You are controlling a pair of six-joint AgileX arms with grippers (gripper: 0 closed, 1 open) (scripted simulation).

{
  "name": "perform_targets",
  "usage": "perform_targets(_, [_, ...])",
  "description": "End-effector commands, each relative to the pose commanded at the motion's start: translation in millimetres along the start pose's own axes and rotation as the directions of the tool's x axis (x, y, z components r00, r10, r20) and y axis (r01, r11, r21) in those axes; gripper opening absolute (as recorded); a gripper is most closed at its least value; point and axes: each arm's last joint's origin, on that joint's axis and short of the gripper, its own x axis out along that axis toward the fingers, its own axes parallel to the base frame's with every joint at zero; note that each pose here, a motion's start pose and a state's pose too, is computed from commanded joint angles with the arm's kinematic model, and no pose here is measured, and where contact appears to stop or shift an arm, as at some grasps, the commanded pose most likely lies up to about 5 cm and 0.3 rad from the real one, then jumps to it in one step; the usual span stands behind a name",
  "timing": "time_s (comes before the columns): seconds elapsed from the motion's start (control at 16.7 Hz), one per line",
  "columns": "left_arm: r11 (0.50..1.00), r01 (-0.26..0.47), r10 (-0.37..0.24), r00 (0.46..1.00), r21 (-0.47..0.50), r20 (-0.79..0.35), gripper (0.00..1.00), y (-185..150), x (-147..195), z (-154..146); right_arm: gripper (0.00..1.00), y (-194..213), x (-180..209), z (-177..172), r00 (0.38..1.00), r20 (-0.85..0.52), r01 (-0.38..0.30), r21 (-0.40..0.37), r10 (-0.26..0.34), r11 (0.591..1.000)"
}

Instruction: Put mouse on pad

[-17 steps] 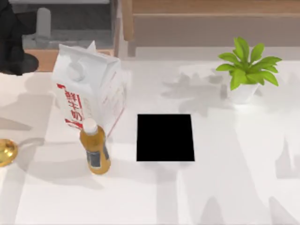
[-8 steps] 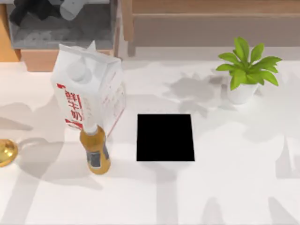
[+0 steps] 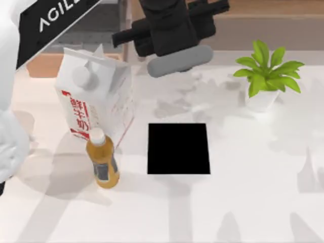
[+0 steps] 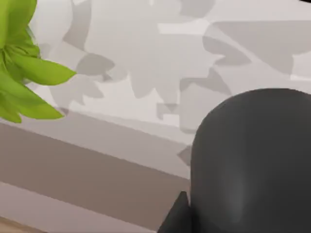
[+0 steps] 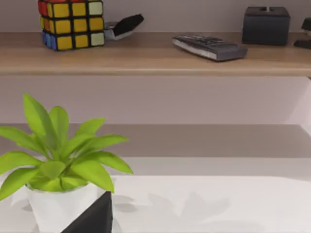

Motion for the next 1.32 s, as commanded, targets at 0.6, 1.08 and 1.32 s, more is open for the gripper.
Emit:
perform_targets(0.6, [0.953,0.192,-0.251,0.933,0.234,0.256,0.0,0,108,44,1.0,0,0,0,1.0,0.0,0.0,0.0,0.0,1.0])
perform_targets(1.08, [0.955,0.187,-0.24,0.943,0.23,0.232,0.0,1,107,44,1.0,0,0,0,1.0,0.0,0.0,0.0,0.0,1.0])
perform_targets(1.32, [0.958,0.172,-0.218,0.957,0.228,0.191,0.0,3,105,43,1.0,0,0,0,1.0,0.0,0.0,0.0,0.0,1.0])
